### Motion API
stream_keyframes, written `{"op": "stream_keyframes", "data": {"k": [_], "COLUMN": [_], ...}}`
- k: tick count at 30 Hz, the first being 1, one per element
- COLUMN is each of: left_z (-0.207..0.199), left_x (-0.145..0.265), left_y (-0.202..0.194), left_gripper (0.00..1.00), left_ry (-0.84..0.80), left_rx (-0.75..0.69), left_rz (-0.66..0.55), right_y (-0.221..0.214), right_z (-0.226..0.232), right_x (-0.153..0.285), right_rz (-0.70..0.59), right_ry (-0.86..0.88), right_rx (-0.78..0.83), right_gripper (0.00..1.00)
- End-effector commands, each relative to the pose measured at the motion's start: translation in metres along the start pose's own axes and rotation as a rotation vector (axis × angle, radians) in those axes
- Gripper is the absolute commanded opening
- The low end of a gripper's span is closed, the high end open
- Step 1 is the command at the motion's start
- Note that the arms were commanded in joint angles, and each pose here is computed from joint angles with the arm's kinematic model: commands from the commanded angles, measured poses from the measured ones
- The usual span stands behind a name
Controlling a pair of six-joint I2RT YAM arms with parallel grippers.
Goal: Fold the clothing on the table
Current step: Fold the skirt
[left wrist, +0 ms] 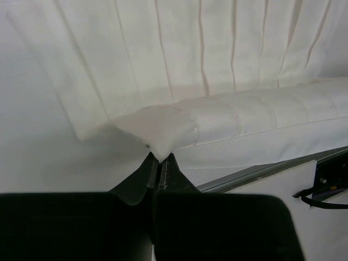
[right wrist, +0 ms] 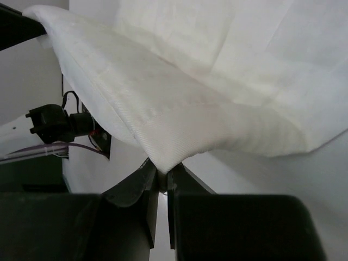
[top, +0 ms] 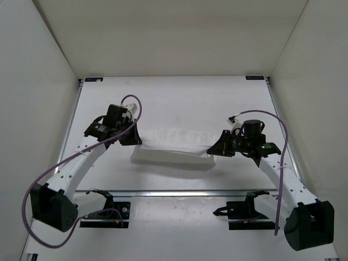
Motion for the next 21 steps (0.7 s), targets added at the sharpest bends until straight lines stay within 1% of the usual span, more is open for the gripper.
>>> {"op": "stream_keyframes", "data": {"k": [1,3,4,5,6,7,8,9,10,11,12,13,14,15,16,17,18,19,20,21], "left_z": [0.037,0.047,0.045,0.052,0.051,0.053,0.060,0.059,0.060,0.059,0.058,0.056,0.056,0.054,0.051,0.048,0.049,0.045,0.043,0.042], "left_x": [-0.035,-0.060,-0.065,-0.079,-0.085,-0.097,-0.109,-0.118,-0.119,-0.126,-0.130,-0.131,-0.134,-0.136,-0.137,-0.138,-0.140,-0.140,-0.139,-0.137], "left_y": [-0.004,0.009,0.017,0.023,0.035,0.041,0.039,0.042,0.049,0.048,0.051,0.056,0.057,0.062,0.070,0.077,0.081,0.092,0.103,0.113], "left_gripper": [0.00,0.00,0.00,0.00,0.00,0.00,0.00,0.00,0.00,0.00,0.00,0.00,0.00,0.00,0.04,0.24,0.46,0.66,0.77,0.97], "left_ry": [0.114,0.125,0.111,0.132,0.137,0.154,0.176,0.174,0.177,0.178,0.175,0.168,0.165,0.150,0.130,0.118,0.115,0.098,0.082,0.078], "left_rx": [0.055,0.075,0.075,0.083,0.079,0.084,0.101,0.091,0.108,0.109,0.104,0.104,0.103,0.109,0.114,0.110,0.124,0.113,0.116,0.109], "left_rz": [0.080,0.097,0.091,0.098,0.086,0.104,0.138,0.155,0.146,0.157,0.152,0.140,0.143,0.141,0.126,0.114,0.108,0.078,0.041,0.016], "right_y": [0.003,0.008,0.014,0.024,0.027,0.042,0.049,0.053,0.071,0.084,0.083,0.098,0.106,0.105,0.110,0.110,0.115,0.116,0.117,0.126], "right_z": [-0.021,-0.038,-0.039,-0.045,-0.055,-0.054,-0.061,-0.070,-0.069,-0.070,-0.078,-0.076,-0.077,-0.084,-0.082,-0.084,-0.085,-0.085,-0.088,-0.086], "right_x": [-0.011,-0.026,-0.029,-0.038,-0.045,-0.048,-0.054,-0.061,-0.064,-0.069,-0.078,-0.079,-0.083,-0.088,-0.091,-0.091,-0.091,-0.092,-0.090,-0.085], "right_rz": [-0.021,0.005,0.005,0.008,0.025,0.001,0.017,0.036,0.010,0.015,0.037,0.020,0.021,0.036,0.037,0.036,0.024,0.017,0.005,-0.030], "right_ry": [0.000,-0.028,-0.024,-0.025,-0.035,-0.019,-0.009,-0.018,-0.017,-0.005,-0.011,-0.005,0.009,0.005,0.021,0.028,0.030,0.035,0.032,0.026], "right_rx": [-0.106,-0.107,-0.098,-0.104,-0.129,-0.112,-0.131,-0.154,-0.119,-0.111,-0.126,-0.109,-0.104,-0.124,-0.111,-0.123,-0.124,-0.112,-0.117,-0.101], "right_gripper": [0.00,0.00,0.01,0.00,0.00,0.00,0.00,0.00,0.00,0.00,0.00,0.01,0.02,0.08,0.20,0.31,0.33,0.36,0.41,0.42]}}
Point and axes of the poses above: each gripper's point midway between its finger pads, its own x axis back along the fingers, its own z axis along the line the jaws close on, y = z × x, the point moved 2 cm from there along x, back along the fingers, and after that the axes turned 2 degrees about x, right-handed, at the moved point
